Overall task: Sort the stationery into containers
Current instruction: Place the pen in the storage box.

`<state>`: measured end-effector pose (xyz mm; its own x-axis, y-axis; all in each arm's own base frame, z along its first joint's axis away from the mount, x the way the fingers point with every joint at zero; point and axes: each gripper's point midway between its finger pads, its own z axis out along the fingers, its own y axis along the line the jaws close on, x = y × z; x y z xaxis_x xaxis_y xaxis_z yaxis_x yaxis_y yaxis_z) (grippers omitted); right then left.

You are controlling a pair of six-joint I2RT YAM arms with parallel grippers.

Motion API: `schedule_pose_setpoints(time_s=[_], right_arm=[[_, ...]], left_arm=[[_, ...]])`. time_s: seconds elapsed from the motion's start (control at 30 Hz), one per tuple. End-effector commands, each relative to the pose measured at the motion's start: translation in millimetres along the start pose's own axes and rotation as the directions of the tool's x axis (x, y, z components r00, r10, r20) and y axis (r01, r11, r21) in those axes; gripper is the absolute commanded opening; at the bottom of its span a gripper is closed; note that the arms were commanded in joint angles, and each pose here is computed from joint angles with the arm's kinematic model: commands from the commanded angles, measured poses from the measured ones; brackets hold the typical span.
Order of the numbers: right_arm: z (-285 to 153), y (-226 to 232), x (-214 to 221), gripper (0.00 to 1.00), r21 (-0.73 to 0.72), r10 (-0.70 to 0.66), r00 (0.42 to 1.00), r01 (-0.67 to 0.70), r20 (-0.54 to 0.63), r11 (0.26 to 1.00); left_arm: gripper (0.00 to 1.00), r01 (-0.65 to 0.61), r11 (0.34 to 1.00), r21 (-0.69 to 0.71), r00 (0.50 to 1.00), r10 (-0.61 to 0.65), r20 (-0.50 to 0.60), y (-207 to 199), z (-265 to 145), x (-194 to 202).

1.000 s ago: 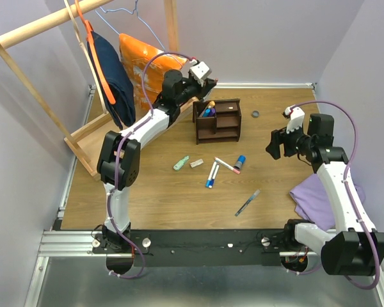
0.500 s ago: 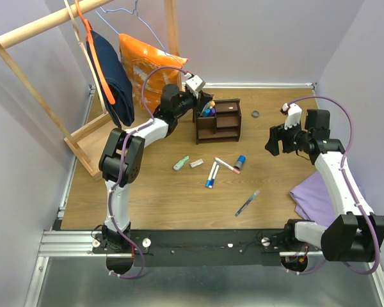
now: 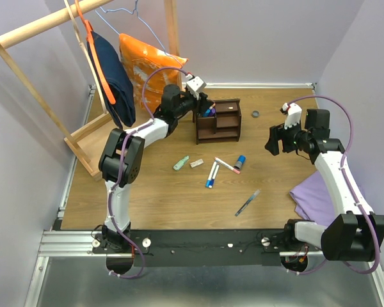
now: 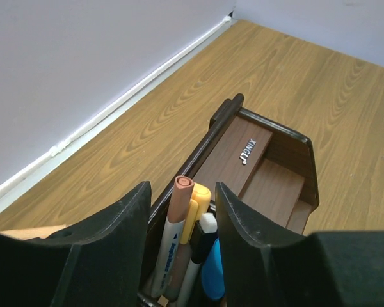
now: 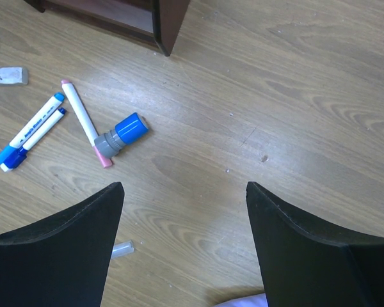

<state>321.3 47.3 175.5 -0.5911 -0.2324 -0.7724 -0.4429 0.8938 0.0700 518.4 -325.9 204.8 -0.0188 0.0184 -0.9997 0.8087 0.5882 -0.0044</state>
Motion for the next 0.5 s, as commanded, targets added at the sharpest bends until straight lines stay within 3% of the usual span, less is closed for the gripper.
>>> schedule_pose_setpoints(time_s=[0.0, 0.1, 0.23, 0.3, 0.33, 0.4, 0.47], right_arm=[[-7.0, -1.5, -17.2, 0.85, 0.02, -0.023, 0.998, 0.022, 0.056, 1.0], [-10.2, 0.1, -19.3, 0.85, 0.021, -0.026, 0.997, 0.025, 0.069, 0.999], [-16.6, 1.7, -20.6, 0.85, 0.035, -0.029, 0.995, 0.026, 0.091, 0.999], [-22.0, -6.3, -24.8, 0.85, 0.098, 0.012, 0.992, -0.025, 0.123, 0.995], [-25.4, -11.7, -27.7, 0.85, 0.129, 0.037, 0.989, -0.056, 0.143, 0.99], [-37.8, -37.8, -37.0, 0.85, 0.254, 0.133, 0.966, -0.188, 0.221, 0.949], [-52.3, -63.9, -40.1, 0.86, 0.347, 0.231, 0.928, -0.329, 0.294, 0.878]], left_arm=[[0.53, -0.078, 0.995, -0.058, 0.996, 0.08, 0.028, 9.3, -13.6, -38.5], [0.53, -0.094, 0.995, -0.044, 0.993, 0.097, 0.069, -1.6, -21.8, -69.4], [0.54, -0.093, 0.995, 0.023, 0.991, 0.09, 0.099, -50.3, -45.9, -111.4], [0.53, -0.042, 0.996, 0.074, 0.999, 0.043, -0.011, -80.8, -57.2, -85.0], [0.53, -0.047, 0.995, 0.089, 0.998, 0.05, -0.031, -96.9, -67.1, -89.8], [0.53, -0.021, 0.987, 0.156, 0.981, 0.051, -0.19, -144.9, -79.7, -47.8], [0.53, 0.0, 0.974, 0.227, 0.959, 0.064, -0.275, -192.5, -93.4, -24.6]])
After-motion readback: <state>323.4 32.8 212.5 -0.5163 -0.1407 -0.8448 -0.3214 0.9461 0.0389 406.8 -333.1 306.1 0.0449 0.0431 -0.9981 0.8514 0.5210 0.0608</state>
